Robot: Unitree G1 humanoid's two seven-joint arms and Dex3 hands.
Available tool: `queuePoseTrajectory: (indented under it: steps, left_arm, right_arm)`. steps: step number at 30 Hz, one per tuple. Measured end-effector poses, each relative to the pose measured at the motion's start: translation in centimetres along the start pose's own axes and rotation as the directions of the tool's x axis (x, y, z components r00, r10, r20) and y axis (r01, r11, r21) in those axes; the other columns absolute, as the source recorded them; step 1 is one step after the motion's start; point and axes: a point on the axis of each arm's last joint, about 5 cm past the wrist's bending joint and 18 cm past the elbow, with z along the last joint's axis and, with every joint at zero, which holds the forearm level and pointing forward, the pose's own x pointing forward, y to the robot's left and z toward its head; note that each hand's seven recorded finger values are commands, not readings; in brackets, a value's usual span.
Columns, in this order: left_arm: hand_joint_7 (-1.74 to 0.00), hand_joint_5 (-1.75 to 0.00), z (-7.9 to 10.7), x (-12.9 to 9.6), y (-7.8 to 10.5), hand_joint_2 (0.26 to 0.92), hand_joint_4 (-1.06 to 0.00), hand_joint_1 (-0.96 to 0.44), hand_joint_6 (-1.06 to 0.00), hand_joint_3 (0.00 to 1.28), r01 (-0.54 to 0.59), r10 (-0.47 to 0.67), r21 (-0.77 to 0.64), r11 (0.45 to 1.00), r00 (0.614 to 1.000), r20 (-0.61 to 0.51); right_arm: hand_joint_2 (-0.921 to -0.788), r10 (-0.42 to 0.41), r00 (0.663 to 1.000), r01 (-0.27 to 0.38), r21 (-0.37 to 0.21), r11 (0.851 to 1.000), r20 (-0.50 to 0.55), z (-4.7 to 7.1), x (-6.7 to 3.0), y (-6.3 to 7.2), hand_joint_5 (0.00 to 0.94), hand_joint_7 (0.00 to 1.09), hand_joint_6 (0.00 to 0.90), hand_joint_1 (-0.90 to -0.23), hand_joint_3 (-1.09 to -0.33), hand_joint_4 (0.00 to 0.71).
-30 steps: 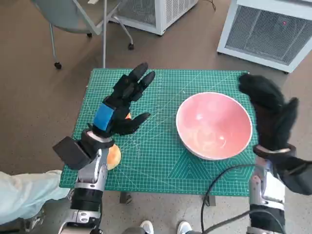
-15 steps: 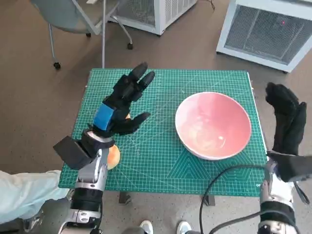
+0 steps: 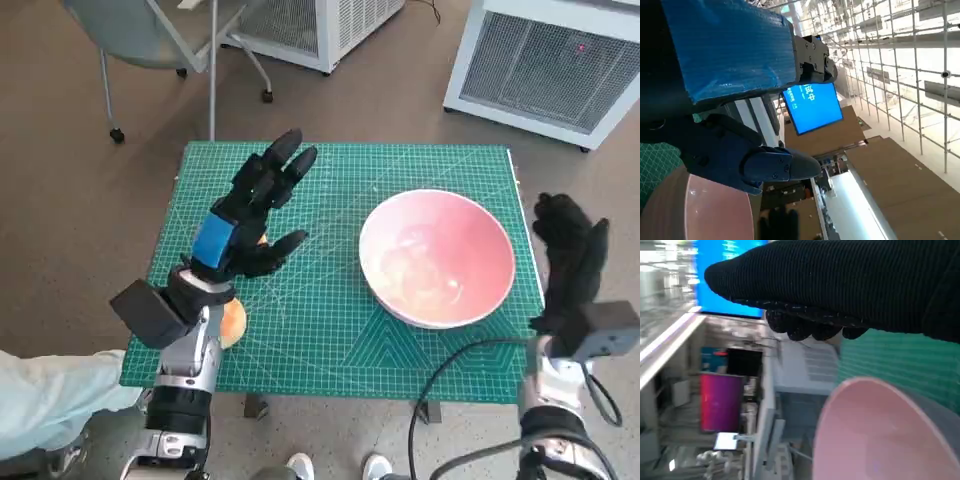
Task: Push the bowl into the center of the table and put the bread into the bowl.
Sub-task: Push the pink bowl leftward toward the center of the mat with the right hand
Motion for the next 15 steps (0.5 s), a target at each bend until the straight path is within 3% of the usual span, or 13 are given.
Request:
queuePoseTrajectory:
  steps: [6,15]
  left_arm:
    - [-0.24,0.0,0.0,0.0,0.1,0.921,-0.27,-0.52,-0.15,0.36,-0.002,0.002,0.001,1.0,1.0,0.0]
    - [-0.24,0.0,0.1,-0.2,0.2,0.921,-0.27,-0.53,-0.15,0.35,-0.006,0.006,0.006,1.0,1.0,-0.001]
  right_arm:
    - [-0.921,-0.009,0.998,0.014,0.081,0.997,-0.059,-0.5,-0.06,1.3,0.018,0.45,0.113,-0.546,-0.813,0.172]
    - [-0.921,0.015,0.996,0.002,0.196,0.981,-0.088,-0.3,0.78,3.3,0.025,0.46,0.162,-0.54,-0.801,0.202]
